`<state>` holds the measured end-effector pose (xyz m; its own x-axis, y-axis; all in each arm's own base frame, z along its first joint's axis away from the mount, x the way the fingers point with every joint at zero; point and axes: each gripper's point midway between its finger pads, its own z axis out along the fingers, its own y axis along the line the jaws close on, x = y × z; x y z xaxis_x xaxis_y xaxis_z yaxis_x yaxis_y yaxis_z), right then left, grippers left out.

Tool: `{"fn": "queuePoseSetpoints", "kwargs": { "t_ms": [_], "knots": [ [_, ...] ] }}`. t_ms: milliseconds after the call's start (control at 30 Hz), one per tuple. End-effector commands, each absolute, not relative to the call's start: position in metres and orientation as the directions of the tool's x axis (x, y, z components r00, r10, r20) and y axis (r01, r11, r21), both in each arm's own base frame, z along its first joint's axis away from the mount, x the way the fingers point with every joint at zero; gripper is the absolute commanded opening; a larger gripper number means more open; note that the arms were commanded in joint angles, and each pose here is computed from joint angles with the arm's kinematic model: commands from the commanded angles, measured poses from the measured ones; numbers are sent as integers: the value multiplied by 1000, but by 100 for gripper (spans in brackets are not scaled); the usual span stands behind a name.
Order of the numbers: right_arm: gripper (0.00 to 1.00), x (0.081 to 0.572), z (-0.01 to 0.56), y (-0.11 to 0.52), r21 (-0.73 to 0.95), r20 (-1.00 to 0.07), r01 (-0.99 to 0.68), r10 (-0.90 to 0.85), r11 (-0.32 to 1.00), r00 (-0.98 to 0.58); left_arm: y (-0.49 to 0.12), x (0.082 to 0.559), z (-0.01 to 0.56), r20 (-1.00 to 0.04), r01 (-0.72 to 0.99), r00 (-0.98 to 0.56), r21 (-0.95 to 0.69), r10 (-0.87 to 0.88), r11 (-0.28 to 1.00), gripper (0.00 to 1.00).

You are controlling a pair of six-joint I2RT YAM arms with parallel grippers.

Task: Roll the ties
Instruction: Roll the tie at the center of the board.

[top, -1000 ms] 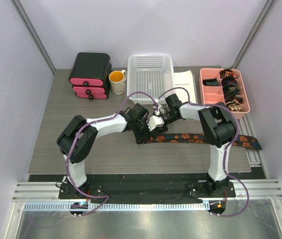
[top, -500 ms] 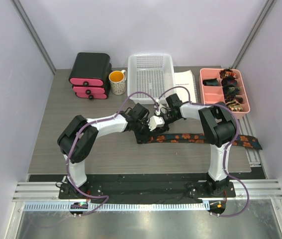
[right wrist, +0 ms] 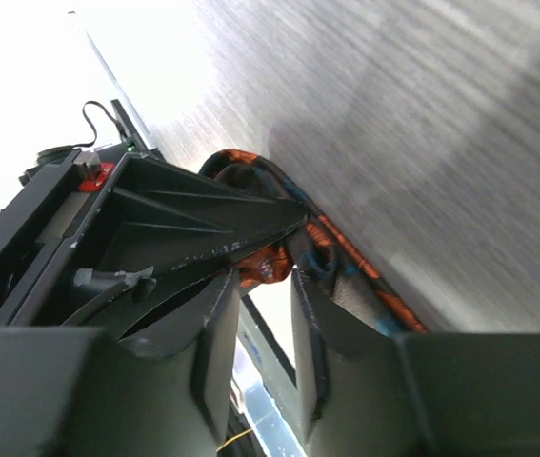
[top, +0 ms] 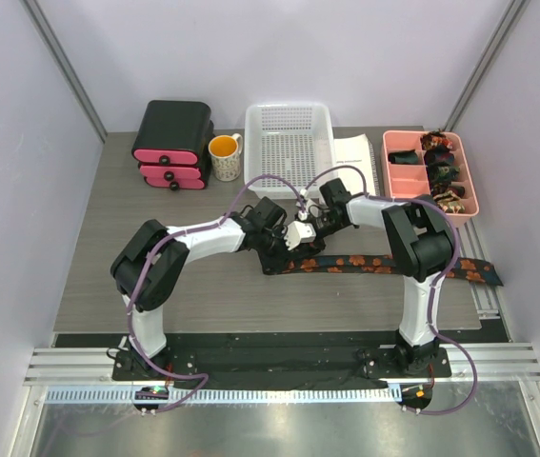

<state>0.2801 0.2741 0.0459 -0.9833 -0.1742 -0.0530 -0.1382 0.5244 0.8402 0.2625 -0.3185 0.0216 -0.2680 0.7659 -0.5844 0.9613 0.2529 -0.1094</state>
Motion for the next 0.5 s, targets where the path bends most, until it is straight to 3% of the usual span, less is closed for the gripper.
{"fn": "queuePoseSetpoints", "kwargs": {
  "t_ms": [0,367,467],
  "knots": [
    [36,270,62,271,852,0,-74,-142,519,-990,-311,253,-1,-520,958,-286,-134,805,254,17],
    [38,266,38,291,861,24,-40,-120,507,-992,-311,252,-1,-521,958,-287,-140,804,251,17],
    [30,264,30,292,856,44,-24,-119,517,-992,-310,252,-3,-515,957,-289,-140,807,254,17]
  ]
}}
